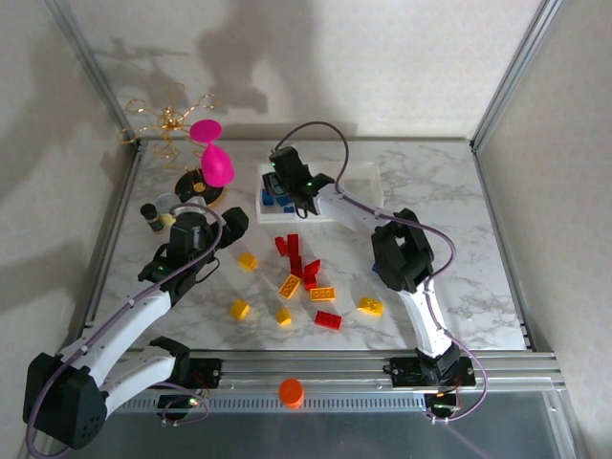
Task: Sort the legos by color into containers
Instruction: Place the lego in the container, then move the lego to the center of the table.
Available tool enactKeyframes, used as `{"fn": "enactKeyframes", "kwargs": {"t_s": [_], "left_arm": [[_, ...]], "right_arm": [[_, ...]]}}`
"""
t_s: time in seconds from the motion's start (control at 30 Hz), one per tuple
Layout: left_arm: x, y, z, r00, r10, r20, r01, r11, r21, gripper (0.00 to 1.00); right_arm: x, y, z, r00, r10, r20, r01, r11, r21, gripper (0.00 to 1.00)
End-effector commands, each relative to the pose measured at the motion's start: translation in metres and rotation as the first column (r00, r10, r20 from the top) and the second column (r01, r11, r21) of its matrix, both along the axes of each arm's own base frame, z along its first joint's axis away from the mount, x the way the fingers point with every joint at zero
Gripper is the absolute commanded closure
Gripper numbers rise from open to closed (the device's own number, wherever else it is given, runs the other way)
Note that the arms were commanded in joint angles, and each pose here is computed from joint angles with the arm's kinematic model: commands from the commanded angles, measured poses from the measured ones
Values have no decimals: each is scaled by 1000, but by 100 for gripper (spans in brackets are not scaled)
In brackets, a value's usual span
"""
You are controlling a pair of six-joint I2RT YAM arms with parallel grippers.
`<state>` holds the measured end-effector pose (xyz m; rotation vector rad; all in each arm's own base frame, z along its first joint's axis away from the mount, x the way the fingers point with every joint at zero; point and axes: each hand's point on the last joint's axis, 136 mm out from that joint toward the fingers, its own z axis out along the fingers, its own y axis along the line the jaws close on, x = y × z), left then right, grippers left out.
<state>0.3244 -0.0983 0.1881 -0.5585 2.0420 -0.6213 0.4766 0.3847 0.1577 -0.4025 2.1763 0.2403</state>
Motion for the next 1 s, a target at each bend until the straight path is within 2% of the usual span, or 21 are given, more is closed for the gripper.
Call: {"fn": "enactKeyframes", "kwargs": {"t_s": [0.0, 0.33, 0.7, 0.97], "left_arm": [[0, -10, 24, 997, -50, 55, 51, 999, -14, 0], [-14, -51, 10, 983, -181, 19, 181, 983, 9, 0], [-27, -84, -16, 970, -241, -10, 241, 970, -44, 0], [-29, -96, -20, 966, -257, -16, 257, 966, -37, 0]], "right_arm": [[-15, -15, 51, 999, -16, 45, 12, 995, 100, 23], [-79, -101, 29, 985, -142, -94, 154, 980, 128, 20], [-150, -178, -47, 922, -256, -290, 280, 959, 46, 17], [-178, -201, -86, 883, -232, -408, 251, 968, -8, 16]]}}
